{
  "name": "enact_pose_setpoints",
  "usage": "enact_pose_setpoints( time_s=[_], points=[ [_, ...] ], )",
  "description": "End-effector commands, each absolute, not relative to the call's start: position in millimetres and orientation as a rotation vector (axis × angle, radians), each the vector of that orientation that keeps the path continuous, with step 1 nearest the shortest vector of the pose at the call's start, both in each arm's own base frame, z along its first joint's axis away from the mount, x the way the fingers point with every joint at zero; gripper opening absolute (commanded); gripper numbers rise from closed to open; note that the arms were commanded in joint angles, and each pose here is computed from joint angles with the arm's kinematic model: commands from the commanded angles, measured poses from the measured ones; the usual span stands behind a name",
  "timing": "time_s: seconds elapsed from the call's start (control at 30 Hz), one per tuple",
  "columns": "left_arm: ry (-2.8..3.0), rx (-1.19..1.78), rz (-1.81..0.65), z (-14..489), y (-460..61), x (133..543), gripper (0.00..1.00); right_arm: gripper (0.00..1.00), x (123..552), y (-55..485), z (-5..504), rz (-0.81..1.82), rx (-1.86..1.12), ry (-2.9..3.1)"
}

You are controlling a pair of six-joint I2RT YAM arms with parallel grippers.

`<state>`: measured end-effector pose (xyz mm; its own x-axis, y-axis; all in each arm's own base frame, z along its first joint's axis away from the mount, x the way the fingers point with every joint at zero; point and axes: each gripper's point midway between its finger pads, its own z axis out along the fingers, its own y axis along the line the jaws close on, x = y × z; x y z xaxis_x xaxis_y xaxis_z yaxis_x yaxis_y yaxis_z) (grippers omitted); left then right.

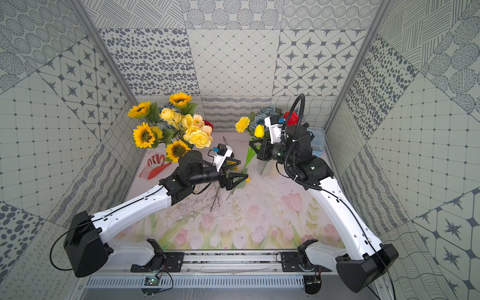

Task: Pick out yellow flowers from the vase
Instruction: Pick up the flower from the vase.

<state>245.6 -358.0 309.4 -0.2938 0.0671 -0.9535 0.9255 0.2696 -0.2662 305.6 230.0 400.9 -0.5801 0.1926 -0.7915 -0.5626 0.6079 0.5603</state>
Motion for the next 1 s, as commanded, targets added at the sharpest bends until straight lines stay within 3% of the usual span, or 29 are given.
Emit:
enact_pose_setpoints(
  time_s=[0.0,0.2,0.33,0.43,0.47,0.53,0.7,0.97],
  points=[
    [1.512,0.976,-1.234,326.8,-368.1,240.3,0.77,0.04,297.9,236.0,424.6,1.141,-0.313,1.839],
    [1.536,0.988,-1.220,319.0,-368.0,240.8,0.39,0.05,297.5,240.1,417.3,1.163,-0.324,1.865],
    [1.562,0.988,-1.198,314.1,-365.3,241.4,0.05,0.05,297.8,239.5,413.0,1.147,-0.329,1.883],
    [1.596,0.975,-1.184,308.1,-363.6,242.9,0.00,0.10,298.1,238.1,412.8,1.128,-0.334,1.886],
    [1.612,0.964,-1.177,305.4,-362.7,244.4,0.00,0.16,297.6,237.5,413.9,1.121,-0.340,1.883],
    [1.653,0.929,-1.152,296.6,-359.1,248.8,0.00,0.45,297.7,233.9,414.5,1.085,-0.342,1.885],
    [1.761,0.807,-1.065,269.5,-343.2,260.3,0.00,0.71,299.6,210.2,412.0,0.897,-0.323,1.907],
    [1.966,0.588,-0.931,210.6,-312.0,272.3,0.00,0.82,307.1,165.8,393.0,0.678,-0.214,1.976]
  ],
)
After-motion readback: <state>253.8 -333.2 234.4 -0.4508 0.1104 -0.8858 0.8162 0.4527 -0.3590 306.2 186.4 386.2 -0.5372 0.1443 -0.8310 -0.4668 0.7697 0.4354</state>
